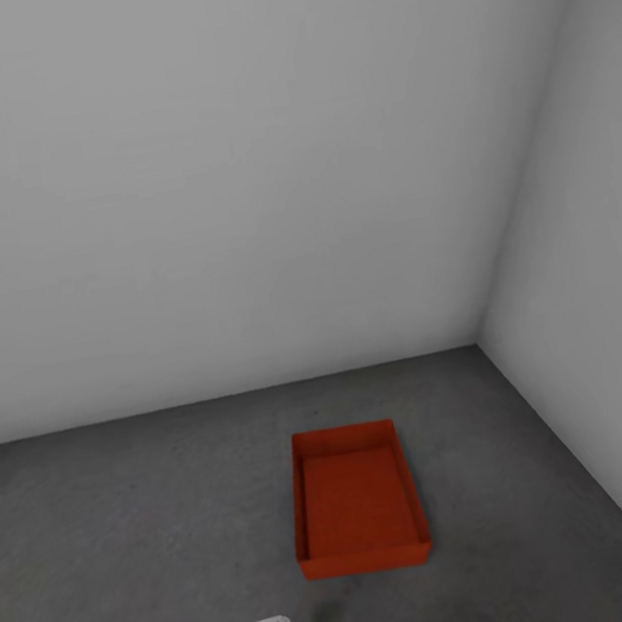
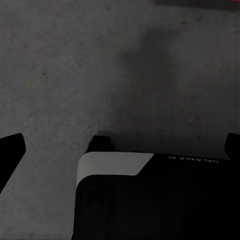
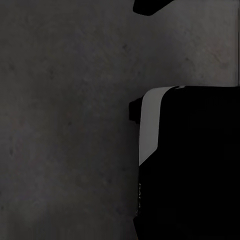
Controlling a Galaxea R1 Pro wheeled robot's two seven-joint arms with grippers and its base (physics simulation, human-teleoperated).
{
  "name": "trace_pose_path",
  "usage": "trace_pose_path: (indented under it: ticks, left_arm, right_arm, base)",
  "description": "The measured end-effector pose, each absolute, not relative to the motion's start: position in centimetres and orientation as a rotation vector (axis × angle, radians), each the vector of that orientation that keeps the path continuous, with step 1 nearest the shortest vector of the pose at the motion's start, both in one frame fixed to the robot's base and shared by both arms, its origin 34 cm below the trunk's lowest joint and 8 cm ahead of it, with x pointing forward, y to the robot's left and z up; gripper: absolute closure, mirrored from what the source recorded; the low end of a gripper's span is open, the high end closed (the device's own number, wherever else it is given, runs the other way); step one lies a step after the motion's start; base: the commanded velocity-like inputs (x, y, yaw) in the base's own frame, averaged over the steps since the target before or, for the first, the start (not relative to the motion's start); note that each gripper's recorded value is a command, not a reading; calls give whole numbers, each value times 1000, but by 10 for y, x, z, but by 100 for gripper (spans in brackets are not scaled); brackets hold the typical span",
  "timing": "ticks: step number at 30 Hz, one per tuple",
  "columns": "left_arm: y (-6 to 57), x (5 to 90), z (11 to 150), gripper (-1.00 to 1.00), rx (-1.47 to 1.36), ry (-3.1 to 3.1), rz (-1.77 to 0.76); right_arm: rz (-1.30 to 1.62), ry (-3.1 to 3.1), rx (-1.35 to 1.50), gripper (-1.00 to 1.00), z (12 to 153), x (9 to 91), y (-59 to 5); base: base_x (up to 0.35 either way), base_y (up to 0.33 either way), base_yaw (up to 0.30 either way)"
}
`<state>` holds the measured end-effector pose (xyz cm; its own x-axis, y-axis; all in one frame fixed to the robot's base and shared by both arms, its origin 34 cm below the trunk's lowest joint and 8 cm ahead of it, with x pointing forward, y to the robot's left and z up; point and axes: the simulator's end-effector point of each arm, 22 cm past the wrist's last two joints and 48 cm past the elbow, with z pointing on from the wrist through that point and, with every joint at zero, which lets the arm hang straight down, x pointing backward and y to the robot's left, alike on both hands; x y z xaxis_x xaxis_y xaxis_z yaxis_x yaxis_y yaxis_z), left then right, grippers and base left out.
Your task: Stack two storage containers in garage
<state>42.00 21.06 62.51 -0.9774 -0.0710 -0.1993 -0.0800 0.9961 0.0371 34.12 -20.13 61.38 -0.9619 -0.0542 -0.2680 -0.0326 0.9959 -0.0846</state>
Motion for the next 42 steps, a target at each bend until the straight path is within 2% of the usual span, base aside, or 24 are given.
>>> trace_pose_path:
  ticks: [9,42]
  left_arm:
    - [209,424,629,-100,-114,2927,61]
    - [209,425,640,-100,-113,2896,59]
  right_arm:
    - [-100,2879,-74,-100,614,325,-198]
    - [-97,2831,-72,-100,625,343,-197]
  base:
    - [0,0,0]
    - [0,0,0]
